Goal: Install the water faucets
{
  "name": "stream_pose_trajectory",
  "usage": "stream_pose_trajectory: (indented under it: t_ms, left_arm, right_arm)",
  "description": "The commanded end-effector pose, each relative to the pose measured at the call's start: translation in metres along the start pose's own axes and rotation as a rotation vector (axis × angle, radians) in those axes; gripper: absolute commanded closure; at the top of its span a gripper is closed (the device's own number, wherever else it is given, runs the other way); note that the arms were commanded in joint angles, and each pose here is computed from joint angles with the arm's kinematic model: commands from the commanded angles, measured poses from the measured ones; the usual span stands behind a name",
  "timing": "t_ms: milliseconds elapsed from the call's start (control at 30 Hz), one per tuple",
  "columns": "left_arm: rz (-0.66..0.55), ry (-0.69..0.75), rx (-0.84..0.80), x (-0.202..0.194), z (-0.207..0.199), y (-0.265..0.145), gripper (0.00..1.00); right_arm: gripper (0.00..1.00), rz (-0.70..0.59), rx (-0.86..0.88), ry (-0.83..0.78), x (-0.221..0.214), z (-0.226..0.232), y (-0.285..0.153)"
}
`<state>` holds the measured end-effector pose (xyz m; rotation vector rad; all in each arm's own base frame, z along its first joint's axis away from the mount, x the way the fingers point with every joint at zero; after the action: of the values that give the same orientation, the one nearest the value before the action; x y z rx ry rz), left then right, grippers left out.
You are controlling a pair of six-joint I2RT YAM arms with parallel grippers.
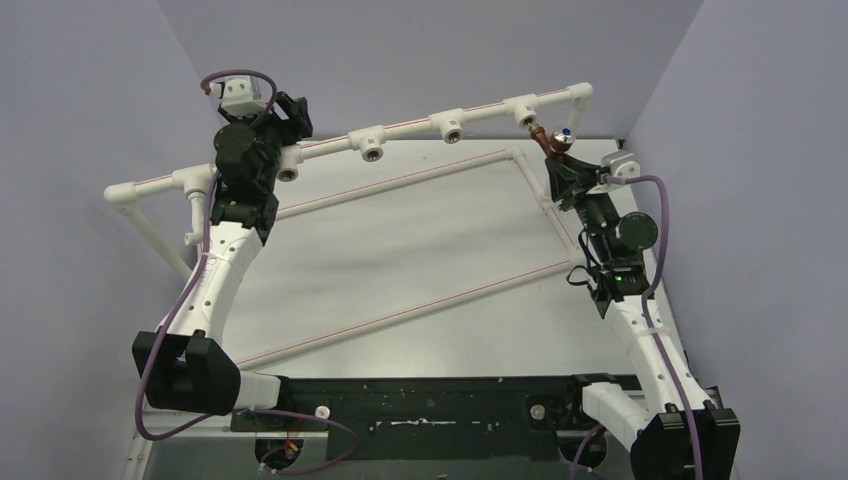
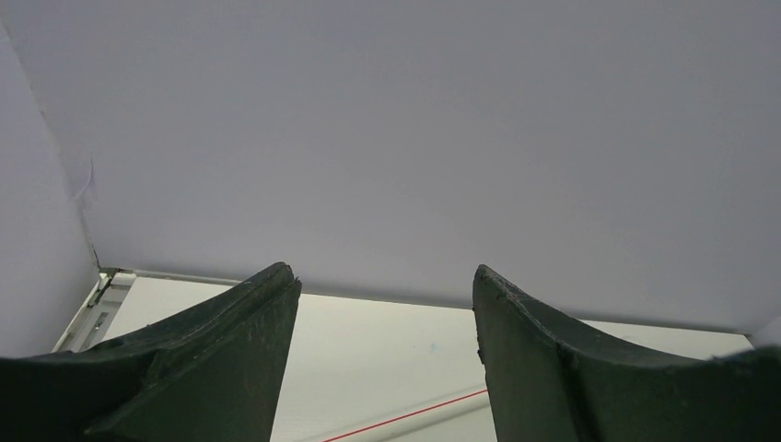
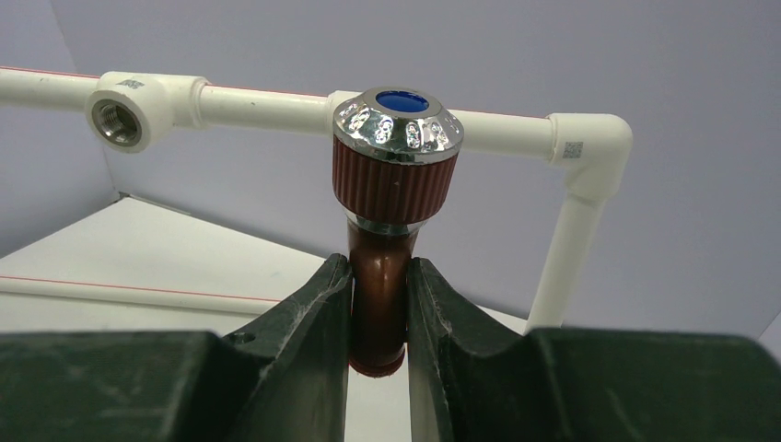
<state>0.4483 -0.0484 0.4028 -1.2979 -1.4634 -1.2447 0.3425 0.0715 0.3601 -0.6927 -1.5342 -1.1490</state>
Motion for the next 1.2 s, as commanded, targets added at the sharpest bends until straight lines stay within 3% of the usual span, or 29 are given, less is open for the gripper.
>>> stream_pose_trajectory:
  t_ms: [0,1167]
  left_arm:
    - [0.292,0.035,0.076,-0.098,0.03,-0.005,0.34]
    - [0.319,0.034,0.068,-0.106,0.032,-0.002,0.34]
  right_arm:
    - [1.0,-0.141,0.041,-0.077,0.046,0.008,0.013]
    - [1.0,-0.119,-0.043,-0.123,0.036,0.0,0.027]
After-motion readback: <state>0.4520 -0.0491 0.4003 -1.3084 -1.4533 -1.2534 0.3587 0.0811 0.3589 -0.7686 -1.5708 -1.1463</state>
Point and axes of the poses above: each gripper's point midway between its finger pads, its own y axis out along the fingers, its own z axis along the line the jaws close on, x = y × z, the point moved 2 cm from there along -y, back along the fingers, and after that the axes turned 4 degrees about y, right-handed, at the moved point
